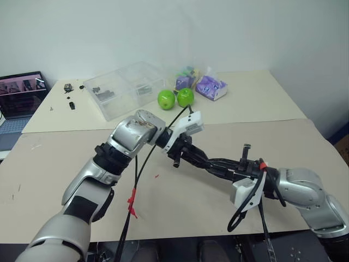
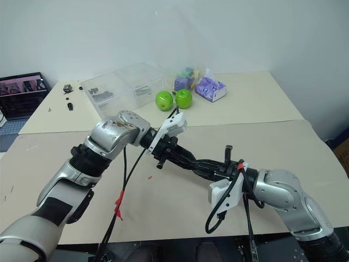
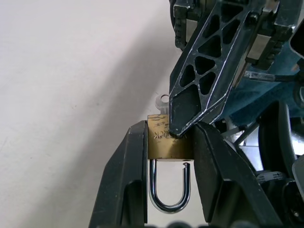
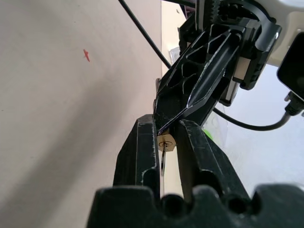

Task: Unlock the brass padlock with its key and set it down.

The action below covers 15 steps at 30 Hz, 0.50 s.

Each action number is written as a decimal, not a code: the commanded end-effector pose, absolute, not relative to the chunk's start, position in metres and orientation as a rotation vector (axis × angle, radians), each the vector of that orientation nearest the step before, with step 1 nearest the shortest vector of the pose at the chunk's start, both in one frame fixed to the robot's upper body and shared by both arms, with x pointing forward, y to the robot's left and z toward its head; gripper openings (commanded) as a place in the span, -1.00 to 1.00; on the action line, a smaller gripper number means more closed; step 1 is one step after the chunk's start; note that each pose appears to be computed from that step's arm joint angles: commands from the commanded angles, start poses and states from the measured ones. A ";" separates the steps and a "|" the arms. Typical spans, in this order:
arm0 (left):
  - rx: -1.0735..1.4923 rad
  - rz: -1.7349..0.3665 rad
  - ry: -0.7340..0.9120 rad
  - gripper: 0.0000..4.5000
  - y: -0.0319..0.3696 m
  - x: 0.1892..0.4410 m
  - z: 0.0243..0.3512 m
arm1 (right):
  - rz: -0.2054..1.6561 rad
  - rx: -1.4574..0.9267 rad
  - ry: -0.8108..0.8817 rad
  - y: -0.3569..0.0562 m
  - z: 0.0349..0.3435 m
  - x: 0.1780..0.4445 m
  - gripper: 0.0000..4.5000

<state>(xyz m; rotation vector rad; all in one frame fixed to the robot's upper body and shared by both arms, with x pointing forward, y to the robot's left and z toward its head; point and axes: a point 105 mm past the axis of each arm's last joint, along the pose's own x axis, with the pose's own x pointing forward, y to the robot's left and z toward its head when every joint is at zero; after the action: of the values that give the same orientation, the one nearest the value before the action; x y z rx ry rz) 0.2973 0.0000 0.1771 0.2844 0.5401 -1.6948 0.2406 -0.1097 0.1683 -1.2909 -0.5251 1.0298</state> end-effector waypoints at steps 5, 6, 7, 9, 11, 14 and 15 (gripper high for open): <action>0.303 -1.725 0.496 -0.64 -0.008 0.292 0.189 | 1.001 -1.287 -0.594 -0.104 0.178 0.239 -0.94; 0.302 -1.725 0.497 -0.64 -0.008 0.292 0.189 | 0.998 -1.288 -0.594 -0.104 0.178 0.240 -0.94; 0.302 -1.725 0.497 -0.64 -0.008 0.292 0.189 | 0.994 -1.289 -0.594 -0.104 0.178 0.240 -0.94; 0.302 -1.723 0.499 -0.64 -0.009 0.292 0.189 | 0.982 -1.291 -0.598 -0.104 0.179 0.242 -0.94; 0.300 -1.723 0.501 -0.64 -0.009 0.292 0.189 | 0.973 -1.294 -0.603 -0.104 0.180 0.243 -0.94; 0.296 -1.720 0.505 -0.64 -0.008 0.292 0.190 | 0.971 -1.294 -0.602 -0.104 0.179 0.243 -0.94; 0.292 -1.723 0.505 -0.42 -0.008 0.291 0.191 | 0.971 -1.294 -0.602 -0.104 0.179 0.243 -0.94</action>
<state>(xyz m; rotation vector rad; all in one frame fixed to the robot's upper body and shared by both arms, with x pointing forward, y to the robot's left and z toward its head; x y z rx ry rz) 0.2984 0.0000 0.1759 0.2700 0.5601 -1.6731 0.2442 -0.1089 0.1652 -1.2938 -0.5252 1.0052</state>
